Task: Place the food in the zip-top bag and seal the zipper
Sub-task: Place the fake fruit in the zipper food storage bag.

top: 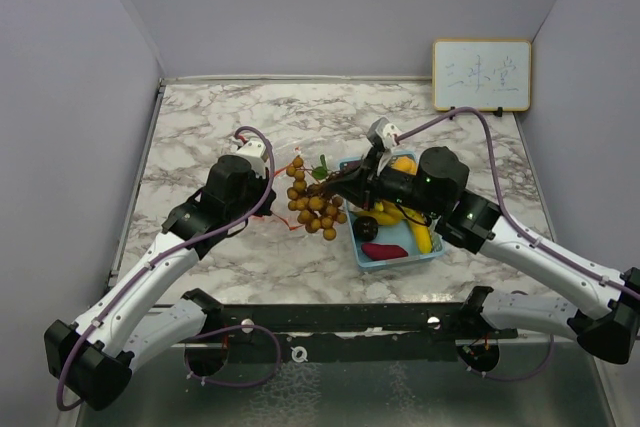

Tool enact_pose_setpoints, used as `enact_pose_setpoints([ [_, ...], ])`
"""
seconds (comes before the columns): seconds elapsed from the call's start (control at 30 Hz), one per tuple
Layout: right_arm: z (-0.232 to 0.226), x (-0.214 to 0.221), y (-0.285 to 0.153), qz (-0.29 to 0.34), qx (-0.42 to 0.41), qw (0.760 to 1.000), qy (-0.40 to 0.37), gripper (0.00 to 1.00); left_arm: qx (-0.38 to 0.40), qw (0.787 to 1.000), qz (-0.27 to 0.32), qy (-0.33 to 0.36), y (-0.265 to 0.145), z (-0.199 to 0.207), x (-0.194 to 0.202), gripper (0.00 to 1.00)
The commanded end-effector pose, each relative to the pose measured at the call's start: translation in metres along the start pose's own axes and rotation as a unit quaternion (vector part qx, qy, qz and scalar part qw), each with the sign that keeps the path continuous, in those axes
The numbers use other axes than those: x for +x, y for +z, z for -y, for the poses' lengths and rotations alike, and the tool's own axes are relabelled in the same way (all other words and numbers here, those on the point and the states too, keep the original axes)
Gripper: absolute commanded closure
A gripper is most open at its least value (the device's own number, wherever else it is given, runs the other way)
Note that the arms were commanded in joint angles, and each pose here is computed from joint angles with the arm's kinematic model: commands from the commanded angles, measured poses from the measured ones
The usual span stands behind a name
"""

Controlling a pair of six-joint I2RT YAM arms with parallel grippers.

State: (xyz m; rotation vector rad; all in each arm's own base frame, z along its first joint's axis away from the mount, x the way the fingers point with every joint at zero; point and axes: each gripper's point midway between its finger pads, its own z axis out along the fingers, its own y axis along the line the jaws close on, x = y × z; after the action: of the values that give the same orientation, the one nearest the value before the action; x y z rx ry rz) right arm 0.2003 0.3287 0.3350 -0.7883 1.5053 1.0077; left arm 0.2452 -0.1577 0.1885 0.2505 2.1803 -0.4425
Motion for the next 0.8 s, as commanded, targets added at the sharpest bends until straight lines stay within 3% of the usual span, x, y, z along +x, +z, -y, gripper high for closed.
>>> enact_pose_setpoints([
  [0.0,-0.002,0.027,0.000,-0.053,-0.010,0.998,0.010,0.98,0.004,1.000,0.027,0.004,-0.004,0.001,-0.013,1.00],
  [0.37,0.005,0.066,0.029,-0.132,-0.019,0.991,0.027,0.98,0.009,0.999,0.039,0.010,-0.008,0.002,-0.014,1.00],
  [0.77,0.057,0.035,0.076,-0.047,0.119,0.989,0.076,0.98,0.043,0.999,0.031,0.007,-0.007,0.013,-0.008,1.00],
])
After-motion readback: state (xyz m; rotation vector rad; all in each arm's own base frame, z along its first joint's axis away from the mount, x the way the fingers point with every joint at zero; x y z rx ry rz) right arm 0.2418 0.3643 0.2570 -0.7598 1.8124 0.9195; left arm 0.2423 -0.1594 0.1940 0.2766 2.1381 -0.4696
